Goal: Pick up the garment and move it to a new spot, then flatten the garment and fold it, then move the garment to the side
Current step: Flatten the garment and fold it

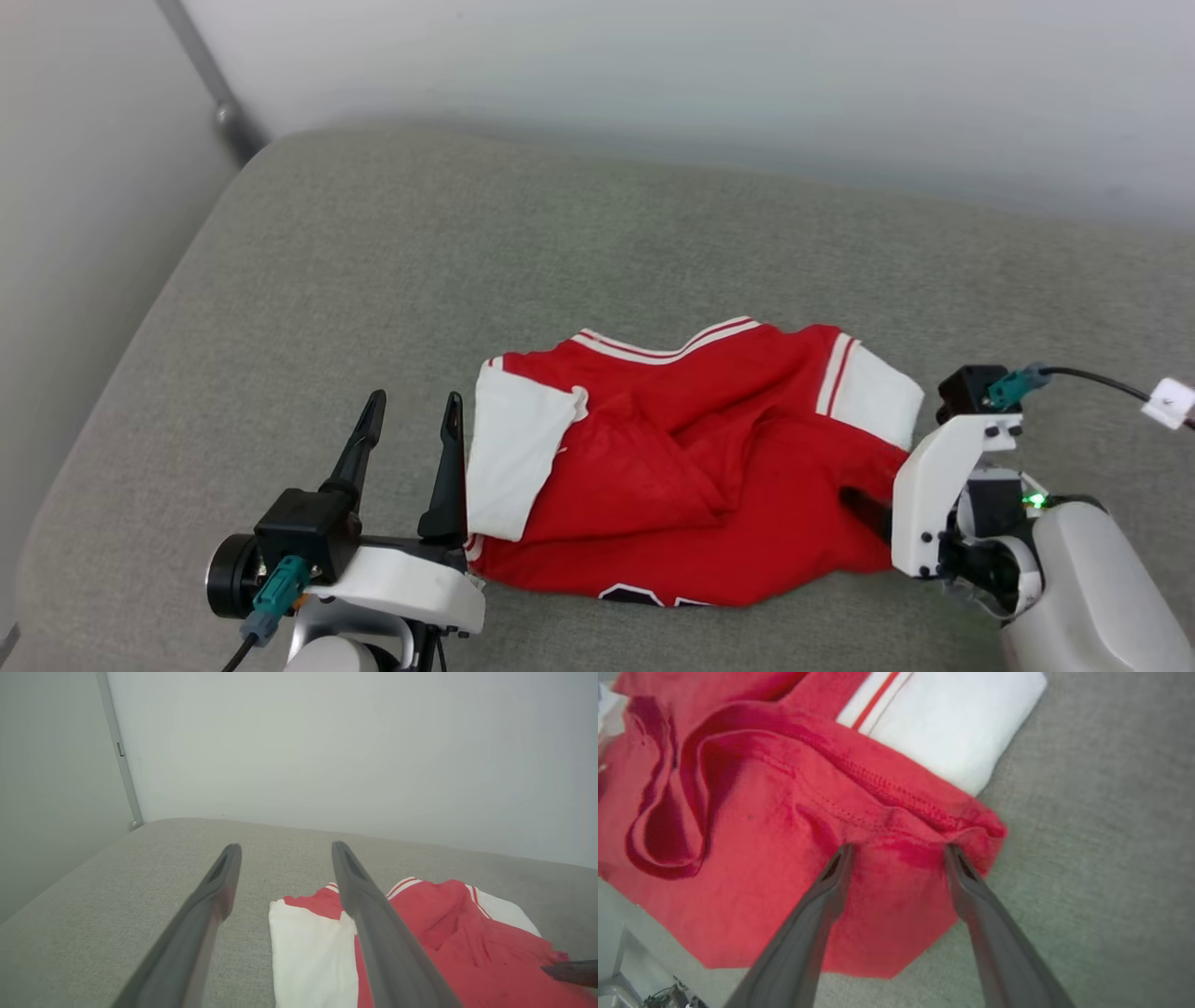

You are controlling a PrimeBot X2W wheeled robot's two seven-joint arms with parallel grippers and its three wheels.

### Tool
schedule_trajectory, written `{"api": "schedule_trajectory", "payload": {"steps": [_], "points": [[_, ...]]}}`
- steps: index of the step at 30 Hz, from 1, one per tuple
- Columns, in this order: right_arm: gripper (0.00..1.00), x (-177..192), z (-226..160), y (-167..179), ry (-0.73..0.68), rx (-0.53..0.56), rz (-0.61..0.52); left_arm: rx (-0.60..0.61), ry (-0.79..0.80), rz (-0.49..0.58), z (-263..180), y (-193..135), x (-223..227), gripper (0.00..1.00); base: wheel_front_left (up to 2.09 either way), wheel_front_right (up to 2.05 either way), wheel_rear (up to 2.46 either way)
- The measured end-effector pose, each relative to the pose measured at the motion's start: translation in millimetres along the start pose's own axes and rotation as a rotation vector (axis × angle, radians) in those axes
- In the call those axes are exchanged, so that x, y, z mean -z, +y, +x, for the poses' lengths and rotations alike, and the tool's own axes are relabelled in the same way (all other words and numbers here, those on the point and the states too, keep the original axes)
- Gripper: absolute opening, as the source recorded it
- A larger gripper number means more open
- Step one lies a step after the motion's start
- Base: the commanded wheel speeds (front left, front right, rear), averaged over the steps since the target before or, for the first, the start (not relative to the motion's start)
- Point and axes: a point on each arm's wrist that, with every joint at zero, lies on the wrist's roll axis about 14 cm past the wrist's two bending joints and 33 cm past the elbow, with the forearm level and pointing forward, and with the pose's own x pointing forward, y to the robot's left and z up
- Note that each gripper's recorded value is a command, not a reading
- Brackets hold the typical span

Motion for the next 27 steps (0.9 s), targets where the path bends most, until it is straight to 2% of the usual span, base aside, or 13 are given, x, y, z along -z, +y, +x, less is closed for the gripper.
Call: {"api": "schedule_trajectory", "payload": {"steps": [2,5,6,7,8,15,21,23,27], "points": [[1.0,17,13,2,0.088,-0.007,-0.003,-0.017,0.011,-0.001,-1,4,4,1.0,0.0,0.0,0.0],[1.0,23,24,4,0.153,-0.022,-0.004,-0.037,0.022,0.0,-1,10,9,1.0,0.0,0.0,0.0],[0.62,23,26,6,0.162,-0.03,-0.001,-0.042,0.024,0.003,-1,11,10,1.0,0.0,0.0,0.0],[0.16,23,28,7,0.166,-0.034,0.003,-0.043,0.026,0.002,-1,12,10,1.0,0.0,0.0,0.0],[0.0,23,29,6,0.167,-0.034,0.001,-0.046,0.027,0.007,0,13,11,1.0,0.0,0.0,0.0],[0.0,-3,17,6,0.035,-0.032,-0.049,-0.026,0.024,0.014,2,10,13,1.0,0.0,0.0,0.0],[0.0,-57,-32,-17,-0.204,0.044,-0.132,0.007,0.023,0.004,2,0,14,1.0,0.0,0.0,0.0],[0.0,-58,-53,-34,-0.251,0.092,-0.131,0.022,0.028,0.0,1,-4,16,1.0,0.0,0.0,0.0],[0.0,-31,-91,-70,-0.271,0.206,-0.085,0.058,0.031,-0.01,3,-16,17,1.0,0.0,0.0,0.0]]}}
